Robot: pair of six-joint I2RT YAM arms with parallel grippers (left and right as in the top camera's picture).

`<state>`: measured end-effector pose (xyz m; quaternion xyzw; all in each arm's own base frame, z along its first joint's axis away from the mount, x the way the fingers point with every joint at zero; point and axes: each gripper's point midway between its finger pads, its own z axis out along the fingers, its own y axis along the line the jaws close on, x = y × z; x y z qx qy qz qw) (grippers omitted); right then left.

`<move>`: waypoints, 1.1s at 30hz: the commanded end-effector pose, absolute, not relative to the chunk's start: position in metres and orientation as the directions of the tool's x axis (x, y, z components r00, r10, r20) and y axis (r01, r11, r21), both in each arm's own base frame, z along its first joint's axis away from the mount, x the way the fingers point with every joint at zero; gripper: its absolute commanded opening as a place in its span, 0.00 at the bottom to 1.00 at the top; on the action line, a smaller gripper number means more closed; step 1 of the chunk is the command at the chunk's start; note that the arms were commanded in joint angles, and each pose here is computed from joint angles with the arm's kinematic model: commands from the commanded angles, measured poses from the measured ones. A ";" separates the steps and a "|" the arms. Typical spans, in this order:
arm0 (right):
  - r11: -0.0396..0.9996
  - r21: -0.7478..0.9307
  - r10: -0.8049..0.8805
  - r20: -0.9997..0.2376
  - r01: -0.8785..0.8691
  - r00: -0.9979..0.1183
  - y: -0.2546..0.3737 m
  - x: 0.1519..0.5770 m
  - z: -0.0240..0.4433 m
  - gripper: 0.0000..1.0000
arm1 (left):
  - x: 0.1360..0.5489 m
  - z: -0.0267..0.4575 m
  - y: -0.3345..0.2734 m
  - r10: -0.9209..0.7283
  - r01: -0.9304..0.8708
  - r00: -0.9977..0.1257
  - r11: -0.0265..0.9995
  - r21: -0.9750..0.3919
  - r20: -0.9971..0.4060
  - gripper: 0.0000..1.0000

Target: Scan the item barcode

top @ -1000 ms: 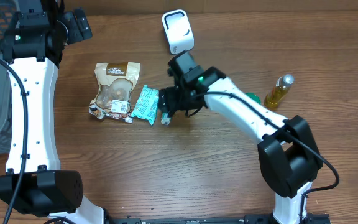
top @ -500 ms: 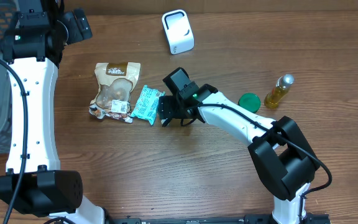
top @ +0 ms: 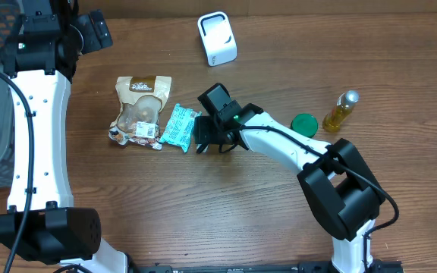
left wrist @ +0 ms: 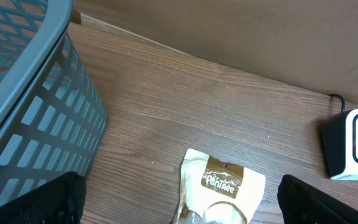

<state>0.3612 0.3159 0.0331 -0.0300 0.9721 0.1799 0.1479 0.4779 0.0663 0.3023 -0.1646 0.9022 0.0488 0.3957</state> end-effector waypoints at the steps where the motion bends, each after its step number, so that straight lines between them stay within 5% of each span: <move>1: 0.942 0.322 0.001 -0.286 -0.095 -0.958 0.312 0.361 0.021 0.52 | 0.478 0.304 0.070 -0.273 -0.356 -0.621 0.933 -0.045 -0.735 0.99; 17: 0.955 0.291 0.044 -0.335 -0.059 -0.941 0.284 0.373 0.062 0.07 | 0.478 0.304 0.070 -0.272 -0.356 -0.621 0.933 -0.045 -0.735 1.00; 33: 0.973 0.229 0.102 -0.267 0.040 -0.958 0.228 0.374 0.067 0.08 | 0.478 0.304 0.070 -0.272 -0.356 -0.621 0.933 -0.045 -0.735 0.99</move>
